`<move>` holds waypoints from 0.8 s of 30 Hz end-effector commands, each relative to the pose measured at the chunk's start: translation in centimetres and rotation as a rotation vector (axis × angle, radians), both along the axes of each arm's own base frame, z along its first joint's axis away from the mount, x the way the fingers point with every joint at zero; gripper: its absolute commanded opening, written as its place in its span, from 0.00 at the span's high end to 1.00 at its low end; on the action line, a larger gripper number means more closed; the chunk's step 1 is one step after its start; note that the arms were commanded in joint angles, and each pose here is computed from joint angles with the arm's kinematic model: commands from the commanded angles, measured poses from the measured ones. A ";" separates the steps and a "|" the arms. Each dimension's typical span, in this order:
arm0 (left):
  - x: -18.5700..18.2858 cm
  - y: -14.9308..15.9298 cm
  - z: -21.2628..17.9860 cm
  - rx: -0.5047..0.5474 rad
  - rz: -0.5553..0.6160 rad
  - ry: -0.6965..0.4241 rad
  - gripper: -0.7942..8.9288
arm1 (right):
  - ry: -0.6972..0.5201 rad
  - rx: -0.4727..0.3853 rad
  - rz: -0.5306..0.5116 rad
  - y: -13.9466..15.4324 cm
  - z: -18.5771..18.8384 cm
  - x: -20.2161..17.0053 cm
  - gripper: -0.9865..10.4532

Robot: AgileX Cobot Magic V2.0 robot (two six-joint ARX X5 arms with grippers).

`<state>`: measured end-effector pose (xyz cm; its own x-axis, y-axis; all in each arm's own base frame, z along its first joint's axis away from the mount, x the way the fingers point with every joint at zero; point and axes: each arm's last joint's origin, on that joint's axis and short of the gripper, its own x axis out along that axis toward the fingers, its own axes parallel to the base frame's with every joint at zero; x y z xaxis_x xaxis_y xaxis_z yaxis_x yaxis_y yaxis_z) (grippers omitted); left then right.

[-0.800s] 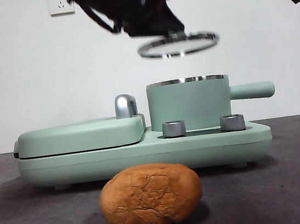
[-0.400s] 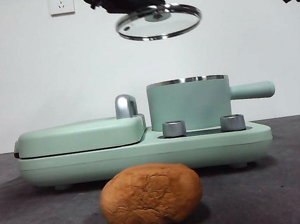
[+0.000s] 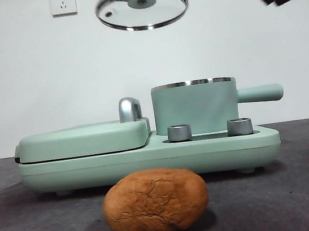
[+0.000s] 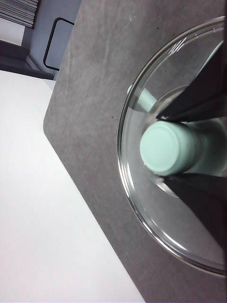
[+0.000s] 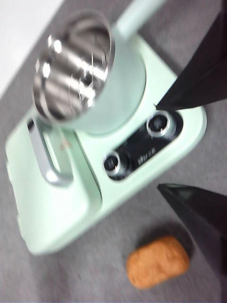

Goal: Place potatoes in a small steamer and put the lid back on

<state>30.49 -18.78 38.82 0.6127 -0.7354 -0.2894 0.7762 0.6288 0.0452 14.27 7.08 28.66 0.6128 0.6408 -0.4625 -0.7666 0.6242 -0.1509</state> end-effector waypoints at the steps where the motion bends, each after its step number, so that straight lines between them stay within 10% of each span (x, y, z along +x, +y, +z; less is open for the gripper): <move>1: -1.0 0.4 1.6 -0.033 -0.005 -0.048 0.91 | 0.008 -0.014 0.057 1.1 0.1 0.3 0.67; 24: -9.0 8.2 -1.0 -0.034 0.169 0.006 0.91 | 0.202 -0.138 0.361 9.4 -5.4 1.8 0.60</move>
